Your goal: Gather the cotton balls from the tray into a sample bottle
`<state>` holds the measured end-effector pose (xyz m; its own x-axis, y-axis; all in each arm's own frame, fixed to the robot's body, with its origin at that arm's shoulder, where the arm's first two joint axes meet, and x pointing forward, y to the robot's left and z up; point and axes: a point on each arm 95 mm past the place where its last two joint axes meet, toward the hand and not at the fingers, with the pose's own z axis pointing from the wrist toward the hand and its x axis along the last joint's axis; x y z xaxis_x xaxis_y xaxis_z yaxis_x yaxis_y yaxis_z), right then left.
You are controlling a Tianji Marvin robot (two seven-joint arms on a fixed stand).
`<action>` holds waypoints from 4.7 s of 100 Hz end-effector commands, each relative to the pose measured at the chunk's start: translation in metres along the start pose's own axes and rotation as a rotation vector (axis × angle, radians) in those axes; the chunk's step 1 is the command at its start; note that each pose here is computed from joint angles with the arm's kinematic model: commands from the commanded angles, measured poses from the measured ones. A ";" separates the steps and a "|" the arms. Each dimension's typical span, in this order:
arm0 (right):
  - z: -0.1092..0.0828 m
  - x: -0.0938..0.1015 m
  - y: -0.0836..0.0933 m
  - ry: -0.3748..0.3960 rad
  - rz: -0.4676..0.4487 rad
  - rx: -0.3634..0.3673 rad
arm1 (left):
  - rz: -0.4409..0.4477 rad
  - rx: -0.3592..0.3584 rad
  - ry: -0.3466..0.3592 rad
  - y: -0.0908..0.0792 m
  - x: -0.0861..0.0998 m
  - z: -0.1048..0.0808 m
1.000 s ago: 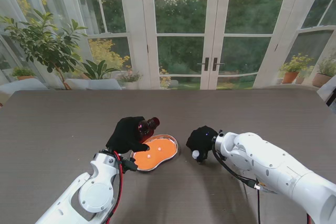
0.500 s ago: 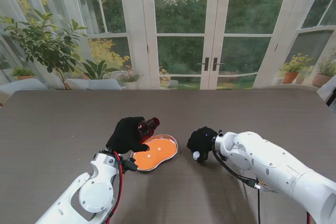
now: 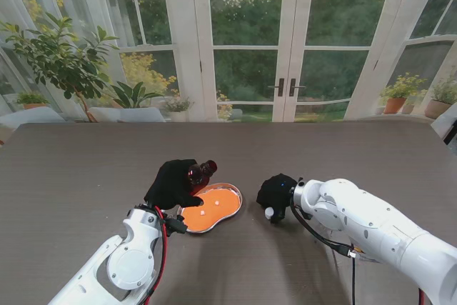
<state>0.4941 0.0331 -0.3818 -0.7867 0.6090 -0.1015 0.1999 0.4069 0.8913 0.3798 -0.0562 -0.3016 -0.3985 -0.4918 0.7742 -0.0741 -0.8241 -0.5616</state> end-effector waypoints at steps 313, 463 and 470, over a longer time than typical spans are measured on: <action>0.028 0.058 0.095 -0.117 0.214 -0.388 | 0.001 0.016 0.025 -0.013 0.000 0.001; 0.107 0.106 0.045 -0.035 0.265 -0.398 | -0.013 0.003 0.035 -0.011 0.004 0.005; 0.108 0.107 0.043 -0.031 0.264 -0.398 | -0.013 0.003 0.034 -0.010 0.004 0.005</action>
<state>0.4862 0.1827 -0.3981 -0.7096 0.6917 0.1344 0.1298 -0.0591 0.9898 0.3844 -0.0476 -0.2920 -0.4285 -0.4781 0.7667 -0.0596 -0.8318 -0.5519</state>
